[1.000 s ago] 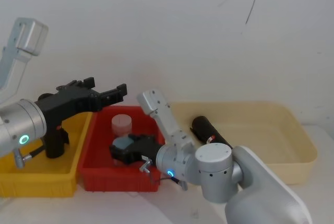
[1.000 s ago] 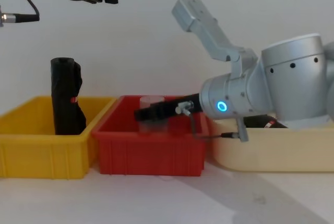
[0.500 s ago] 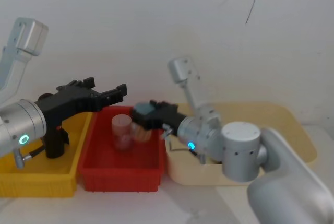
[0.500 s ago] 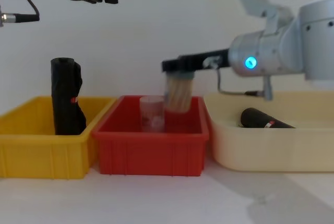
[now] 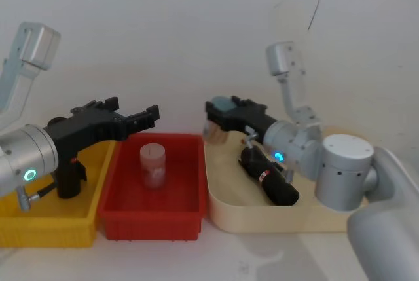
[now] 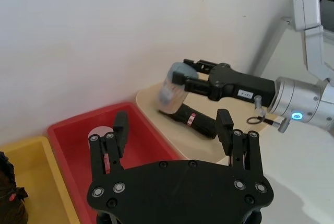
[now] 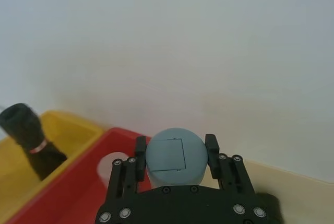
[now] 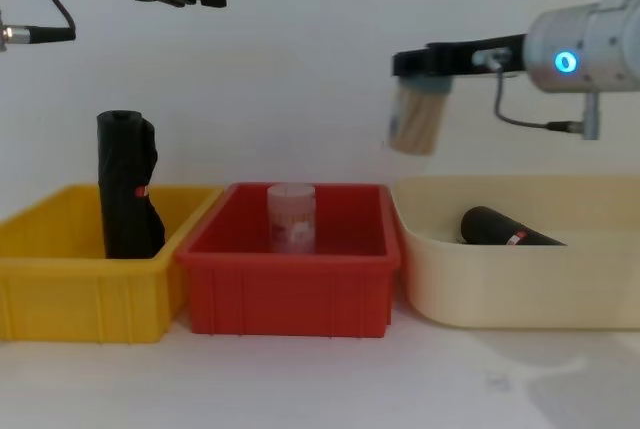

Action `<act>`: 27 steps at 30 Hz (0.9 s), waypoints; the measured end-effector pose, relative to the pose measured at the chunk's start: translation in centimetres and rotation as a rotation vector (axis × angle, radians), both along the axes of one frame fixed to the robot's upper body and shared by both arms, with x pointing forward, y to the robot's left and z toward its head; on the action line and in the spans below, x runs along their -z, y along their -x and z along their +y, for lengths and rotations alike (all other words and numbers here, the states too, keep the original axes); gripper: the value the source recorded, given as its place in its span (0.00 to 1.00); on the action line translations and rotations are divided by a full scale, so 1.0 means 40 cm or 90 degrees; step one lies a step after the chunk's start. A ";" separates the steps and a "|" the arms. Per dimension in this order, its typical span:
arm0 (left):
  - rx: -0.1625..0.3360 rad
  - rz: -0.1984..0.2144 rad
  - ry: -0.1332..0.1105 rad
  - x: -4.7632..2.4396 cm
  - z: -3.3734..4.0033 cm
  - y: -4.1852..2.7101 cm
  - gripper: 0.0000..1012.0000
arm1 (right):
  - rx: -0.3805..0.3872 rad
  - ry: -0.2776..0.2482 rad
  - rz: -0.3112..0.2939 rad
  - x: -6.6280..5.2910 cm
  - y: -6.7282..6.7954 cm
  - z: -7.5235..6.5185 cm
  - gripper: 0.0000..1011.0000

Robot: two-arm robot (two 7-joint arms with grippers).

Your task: Pick up the garbage bag with the one hand and transfer it to the other hand.

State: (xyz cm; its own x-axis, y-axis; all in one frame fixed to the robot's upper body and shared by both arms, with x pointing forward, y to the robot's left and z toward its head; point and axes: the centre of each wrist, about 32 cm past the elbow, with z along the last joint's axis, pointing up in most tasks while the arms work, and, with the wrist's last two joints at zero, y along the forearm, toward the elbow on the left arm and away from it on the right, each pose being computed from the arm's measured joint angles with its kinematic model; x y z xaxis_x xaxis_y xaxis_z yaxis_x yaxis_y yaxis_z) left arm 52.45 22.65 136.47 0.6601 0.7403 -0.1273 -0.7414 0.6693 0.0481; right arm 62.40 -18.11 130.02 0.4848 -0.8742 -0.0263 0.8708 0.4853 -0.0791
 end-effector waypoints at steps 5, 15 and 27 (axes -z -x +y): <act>0.000 0.000 0.000 0.000 0.000 0.000 0.99 | 0.024 -0.010 -0.001 0.008 0.001 -0.031 0.78; 0.000 0.000 0.000 0.000 0.000 0.000 0.99 | 0.050 -0.033 -0.046 0.053 0.023 -0.069 0.99; 0.000 0.000 0.000 0.000 0.000 0.000 0.99 | 0.002 -0.087 -0.105 0.147 0.126 -0.064 0.99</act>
State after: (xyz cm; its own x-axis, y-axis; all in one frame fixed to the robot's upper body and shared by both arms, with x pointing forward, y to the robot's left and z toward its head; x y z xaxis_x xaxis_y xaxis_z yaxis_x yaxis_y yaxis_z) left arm 52.45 22.65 136.47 0.6601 0.7403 -0.1273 -0.7414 0.6693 0.0481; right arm 57.34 -20.68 124.13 0.4903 -0.8692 -0.0648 0.8676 0.4796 0.1313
